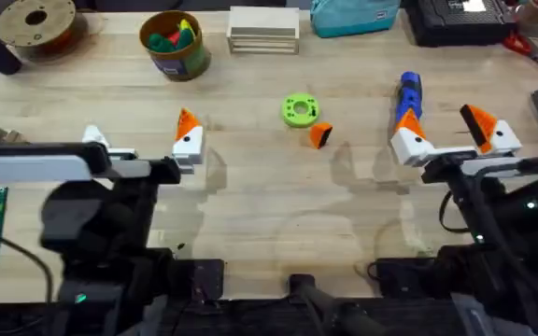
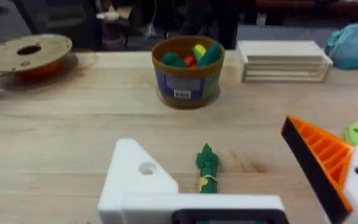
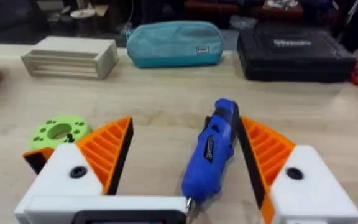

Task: Pick up the gripper from the table and insert it into the empty holder that is missing its gripper. Then pick up a screw, insert it into the mounting hole, and use the screwdriver to tighten it. Finally, clean up the table by picking up the vegetable and placing it into the bucket.

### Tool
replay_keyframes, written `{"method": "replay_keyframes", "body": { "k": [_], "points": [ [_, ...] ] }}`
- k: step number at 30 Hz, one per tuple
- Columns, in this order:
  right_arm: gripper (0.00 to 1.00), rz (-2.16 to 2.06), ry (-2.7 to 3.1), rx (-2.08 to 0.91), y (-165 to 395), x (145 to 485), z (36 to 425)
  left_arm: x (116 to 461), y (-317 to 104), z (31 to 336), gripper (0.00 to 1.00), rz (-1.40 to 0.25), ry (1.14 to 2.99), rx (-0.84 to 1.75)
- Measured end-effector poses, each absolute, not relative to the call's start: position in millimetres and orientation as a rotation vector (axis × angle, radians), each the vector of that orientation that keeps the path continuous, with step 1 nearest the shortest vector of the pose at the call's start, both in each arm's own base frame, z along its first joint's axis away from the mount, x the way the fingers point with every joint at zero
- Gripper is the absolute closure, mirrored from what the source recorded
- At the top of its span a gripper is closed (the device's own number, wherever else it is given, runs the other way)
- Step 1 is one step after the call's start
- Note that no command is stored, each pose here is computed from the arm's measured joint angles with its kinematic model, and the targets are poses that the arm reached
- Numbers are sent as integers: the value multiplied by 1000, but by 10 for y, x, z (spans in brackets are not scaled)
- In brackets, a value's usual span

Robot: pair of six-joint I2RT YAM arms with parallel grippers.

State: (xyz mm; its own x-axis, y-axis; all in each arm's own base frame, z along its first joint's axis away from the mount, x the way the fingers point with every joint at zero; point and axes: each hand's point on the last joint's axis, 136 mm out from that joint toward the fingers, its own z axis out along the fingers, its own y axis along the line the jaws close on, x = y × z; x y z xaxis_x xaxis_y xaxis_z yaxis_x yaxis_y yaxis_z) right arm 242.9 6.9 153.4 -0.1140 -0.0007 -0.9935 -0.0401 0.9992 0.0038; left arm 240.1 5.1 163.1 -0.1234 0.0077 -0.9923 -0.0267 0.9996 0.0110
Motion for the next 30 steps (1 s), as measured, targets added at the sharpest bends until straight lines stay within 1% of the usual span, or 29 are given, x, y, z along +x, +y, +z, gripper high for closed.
{"method": "replay_keyframes", "body": {
  "k": [4,7,9,10,11,13,14,15,17,19,23,25,30],
  "points": [
    [10,38,1764,-26,69,2336,1569,2321,53,1913,15,31,1747,-15],
    [10,39,1808,-24,68,2252,1736,2302,58,2130,15,37,1806,-13],
    [10,37,1836,-22,64,2208,1895,2322,62,2213,15,45,1883,-7],
    [10,38,1898,-21,64,2179,2101,2418,64,2284,15,52,2022,4],
    [10,38,1927,-21,63,2178,2145,2458,63,2293,15,53,2074,8],
    [10,40,2101,-17,61,2297,2421,2738,64,2389,15,57,2343,24],
    [10,40,2125,-17,61,2330,2472,2806,65,2426,15,57,2368,25],
    [10,40,2201,-15,58,2418,2569,3002,65,2528,15,57,2400,26],
    [10,41,2262,-13,58,2465,2595,3127,66,2570,15,57,2406,26],
    [10,42,2317,-13,59,2516,2597,3201,66,2547,15,57,2421,27],
    [11,43,2381,-11,58,2676,2554,3253,57,2349,15,49,2495,32],
    [11,43,2411,-11,58,2723,2484,3246,43,2224,15,39,2547,37],
    [11,44,2472,-10,58,2780,2336,3160,13,1797,15,12,2740,47]
  ]
}}
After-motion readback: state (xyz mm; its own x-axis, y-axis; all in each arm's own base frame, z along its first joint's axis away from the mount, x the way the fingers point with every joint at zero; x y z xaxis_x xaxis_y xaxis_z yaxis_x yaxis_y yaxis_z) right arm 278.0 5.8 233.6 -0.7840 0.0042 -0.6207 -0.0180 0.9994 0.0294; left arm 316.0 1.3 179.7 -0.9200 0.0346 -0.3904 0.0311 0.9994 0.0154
